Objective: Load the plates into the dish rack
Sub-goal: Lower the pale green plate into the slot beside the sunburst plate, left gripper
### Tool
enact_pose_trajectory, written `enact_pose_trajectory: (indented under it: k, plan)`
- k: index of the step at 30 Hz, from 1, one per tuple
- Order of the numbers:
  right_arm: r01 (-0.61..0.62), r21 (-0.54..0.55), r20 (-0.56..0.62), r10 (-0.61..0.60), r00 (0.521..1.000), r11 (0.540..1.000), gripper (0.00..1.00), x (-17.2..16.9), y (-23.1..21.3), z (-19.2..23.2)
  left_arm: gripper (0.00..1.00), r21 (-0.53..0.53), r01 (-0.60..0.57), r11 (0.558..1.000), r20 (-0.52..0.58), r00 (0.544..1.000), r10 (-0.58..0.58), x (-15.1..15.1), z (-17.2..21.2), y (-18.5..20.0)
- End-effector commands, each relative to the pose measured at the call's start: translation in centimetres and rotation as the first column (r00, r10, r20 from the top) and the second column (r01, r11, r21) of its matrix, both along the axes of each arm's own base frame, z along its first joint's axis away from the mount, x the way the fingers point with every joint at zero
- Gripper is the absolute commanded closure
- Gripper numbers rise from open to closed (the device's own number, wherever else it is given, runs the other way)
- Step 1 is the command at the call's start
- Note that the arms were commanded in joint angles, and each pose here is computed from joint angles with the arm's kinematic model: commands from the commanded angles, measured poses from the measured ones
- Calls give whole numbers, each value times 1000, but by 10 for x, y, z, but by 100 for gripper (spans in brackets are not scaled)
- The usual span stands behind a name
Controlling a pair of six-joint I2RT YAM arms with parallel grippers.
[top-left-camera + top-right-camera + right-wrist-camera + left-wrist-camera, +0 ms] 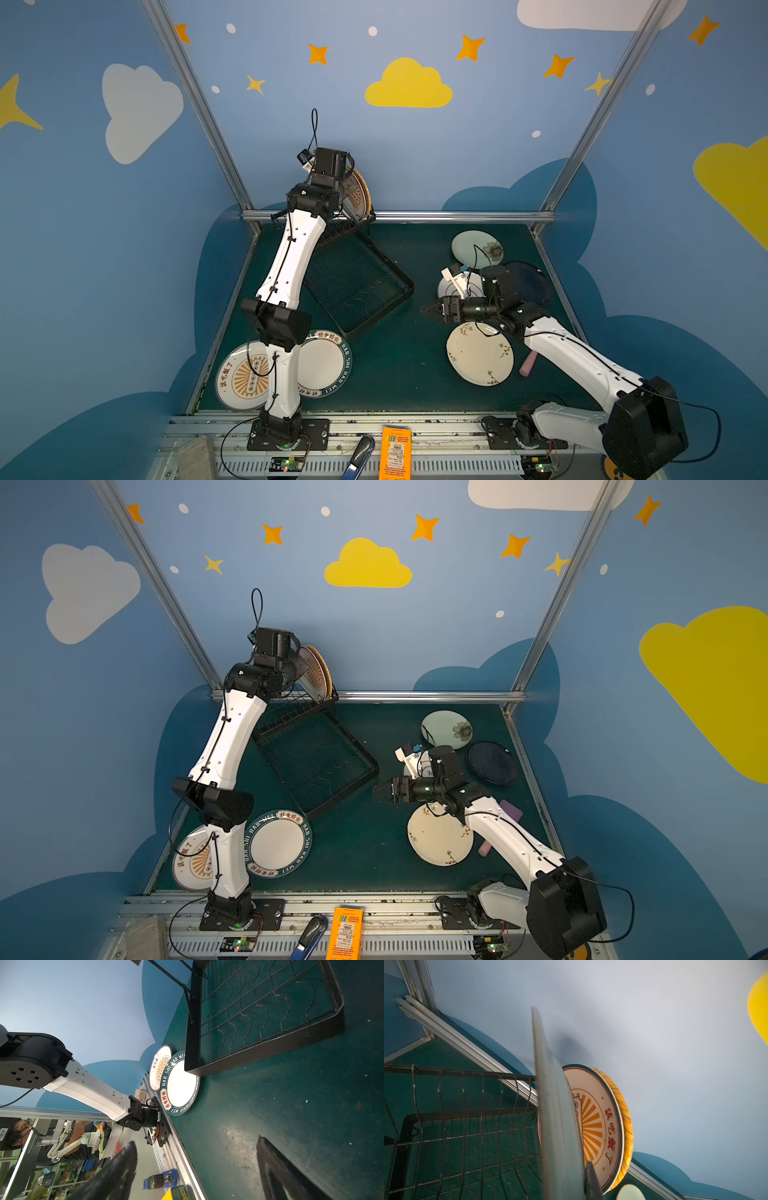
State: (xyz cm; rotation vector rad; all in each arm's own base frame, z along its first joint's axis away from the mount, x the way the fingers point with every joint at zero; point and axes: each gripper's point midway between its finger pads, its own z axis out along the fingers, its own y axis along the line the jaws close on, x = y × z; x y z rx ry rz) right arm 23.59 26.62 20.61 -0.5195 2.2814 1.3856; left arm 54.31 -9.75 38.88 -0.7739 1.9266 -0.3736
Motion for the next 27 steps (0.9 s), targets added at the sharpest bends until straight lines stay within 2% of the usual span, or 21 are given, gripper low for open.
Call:
enact_pose_trajectory:
  k: [1, 20, 27]
  plan:
    - [-12, -6, -4, 12, 1000, 1000, 12, -1, 1, -2, 96, -14, -21, 1000, 102, 995, 23, 1, 34, 9]
    - [-8, -20, -14, 8, 1000, 1000, 12, 1, 1, -7, 96, -56, -18, 998, 50, 999, 20, 12, 14, 20]
    - [-10, -21, -23, 10, 1000, 1000, 12, 2, 2, -9, 93, -71, -19, 997, 43, 999, 22, 11, 14, 24]
